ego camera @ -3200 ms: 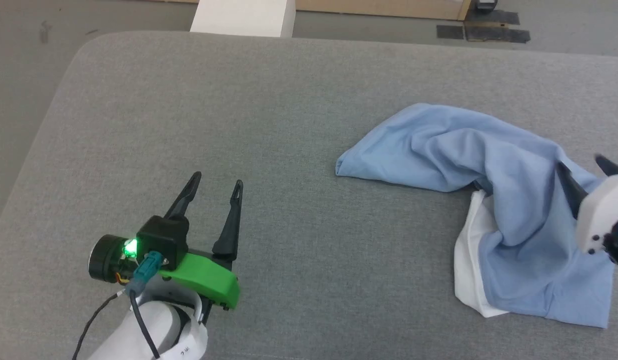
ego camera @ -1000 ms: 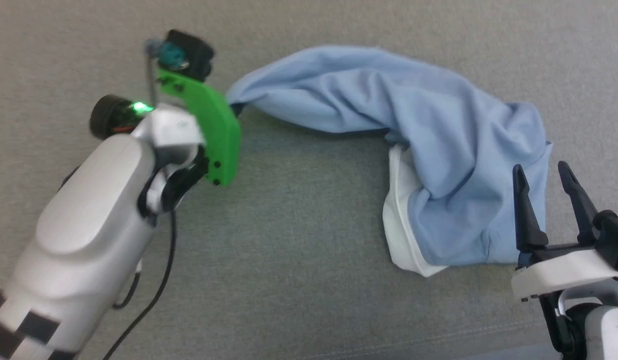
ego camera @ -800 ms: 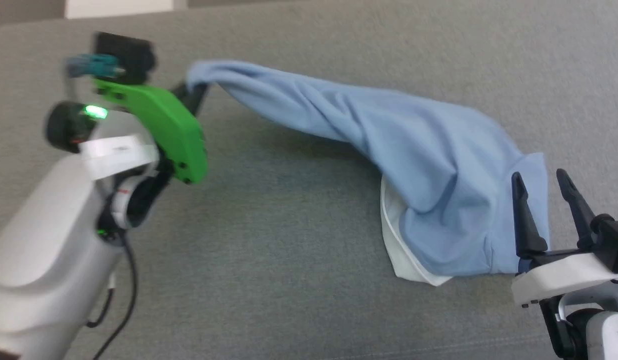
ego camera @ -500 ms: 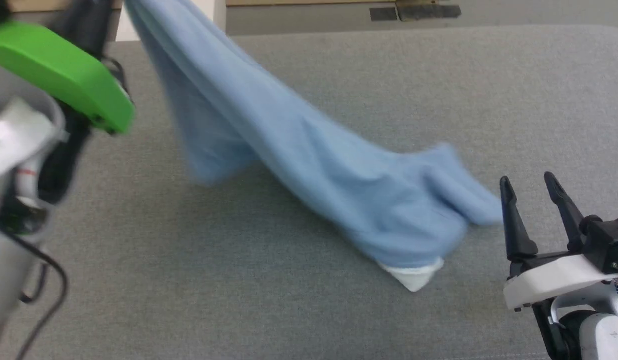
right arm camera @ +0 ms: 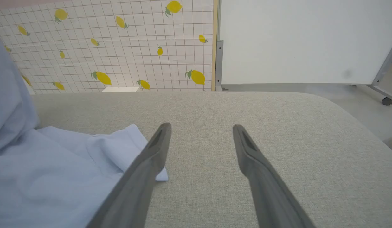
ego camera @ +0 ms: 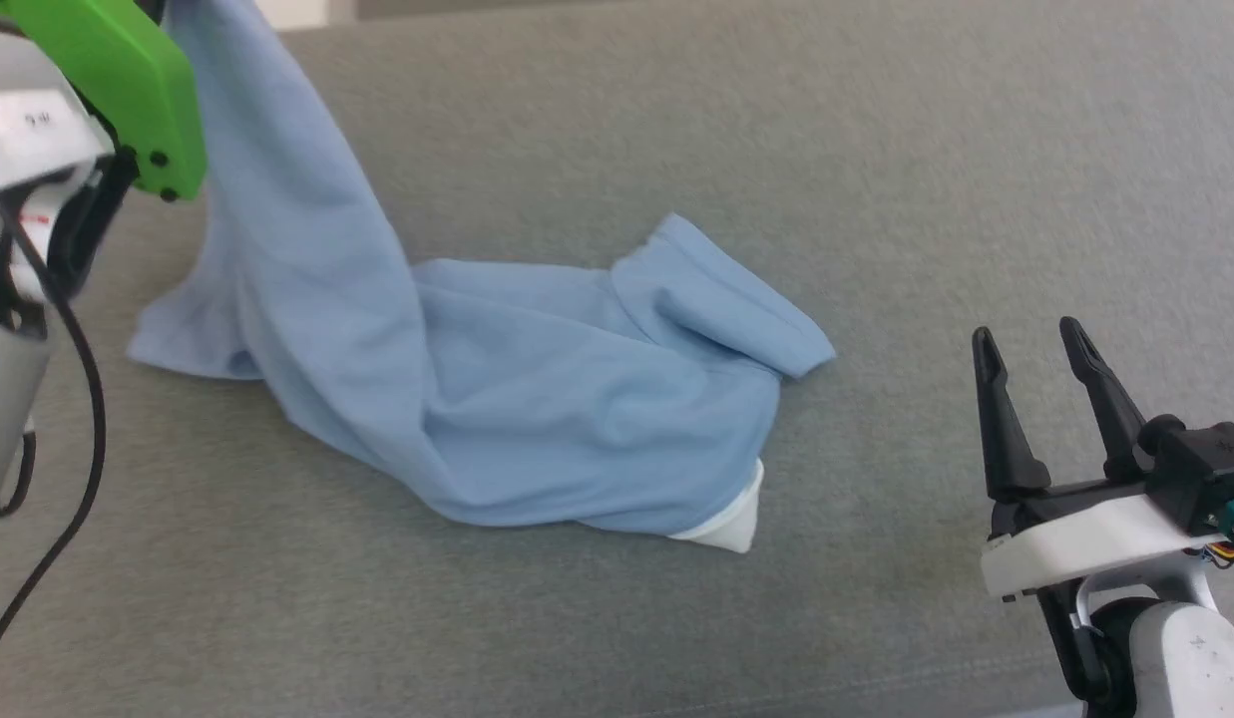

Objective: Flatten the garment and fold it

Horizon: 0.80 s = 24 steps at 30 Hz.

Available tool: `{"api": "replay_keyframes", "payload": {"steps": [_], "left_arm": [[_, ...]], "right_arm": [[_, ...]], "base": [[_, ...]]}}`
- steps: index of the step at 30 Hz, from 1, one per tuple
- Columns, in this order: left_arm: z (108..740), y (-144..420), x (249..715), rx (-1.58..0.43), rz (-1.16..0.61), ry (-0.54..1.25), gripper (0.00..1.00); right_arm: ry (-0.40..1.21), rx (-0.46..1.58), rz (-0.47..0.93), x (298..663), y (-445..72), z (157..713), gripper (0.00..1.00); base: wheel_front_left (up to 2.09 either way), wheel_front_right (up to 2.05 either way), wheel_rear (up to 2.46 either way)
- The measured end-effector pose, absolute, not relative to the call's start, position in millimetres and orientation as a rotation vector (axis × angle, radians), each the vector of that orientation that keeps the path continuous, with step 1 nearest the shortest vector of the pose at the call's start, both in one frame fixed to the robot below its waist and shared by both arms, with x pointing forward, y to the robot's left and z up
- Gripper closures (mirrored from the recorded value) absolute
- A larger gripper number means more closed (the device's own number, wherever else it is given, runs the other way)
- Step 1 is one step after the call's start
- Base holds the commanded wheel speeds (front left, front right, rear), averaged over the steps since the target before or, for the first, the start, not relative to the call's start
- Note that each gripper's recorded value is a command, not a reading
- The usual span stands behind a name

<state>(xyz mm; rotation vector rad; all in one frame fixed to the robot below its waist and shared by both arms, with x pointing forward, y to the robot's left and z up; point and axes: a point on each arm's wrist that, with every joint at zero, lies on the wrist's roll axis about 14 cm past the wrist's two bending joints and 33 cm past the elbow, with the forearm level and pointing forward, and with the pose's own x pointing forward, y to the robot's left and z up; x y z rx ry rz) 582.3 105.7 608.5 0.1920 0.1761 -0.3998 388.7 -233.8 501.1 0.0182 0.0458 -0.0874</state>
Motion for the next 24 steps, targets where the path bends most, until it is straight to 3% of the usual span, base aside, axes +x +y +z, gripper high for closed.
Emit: {"api": "replay_keyframes", "payload": {"steps": [8, 11, 13, 17, 24], "left_arm": [[596.1, 65.8, 637.4, 0.174, -0.430, 0.056, 1.00], [568.7, 40.4, 643.2, 0.158, -0.494, 0.105, 1.00], [527.5, 19.8, 635.8, 0.170, -0.571, 0.237, 0.00], [472.4, 1.1, 613.3, 0.199, -0.668, 0.415, 0.00], [482.7, 9.7, 606.1, 0.208, -0.664, 0.380, 0.00]], "right_arm": [[0.116, 0.021, -0.140, 386.5, -249.8, 470.8, 0.00], [0.138, 0.018, -0.150, 386.4, -252.7, 462.1, 0.00], [0.153, 0.016, -0.155, 386.3, -254.4, 457.6, 0.00], [0.163, 0.021, -0.156, 387.0, -254.4, 454.1, 0.00], [0.141, 0.025, -0.143, 389.6, -251.1, 462.8, 0.00]], "base": [[0.00, 0.00, 0.00], [0.00, 0.00, 0.00], [0.00, 0.00, 0.00], [0.00, 0.00, 0.00], [0.00, 0.00, 0.00]]}}
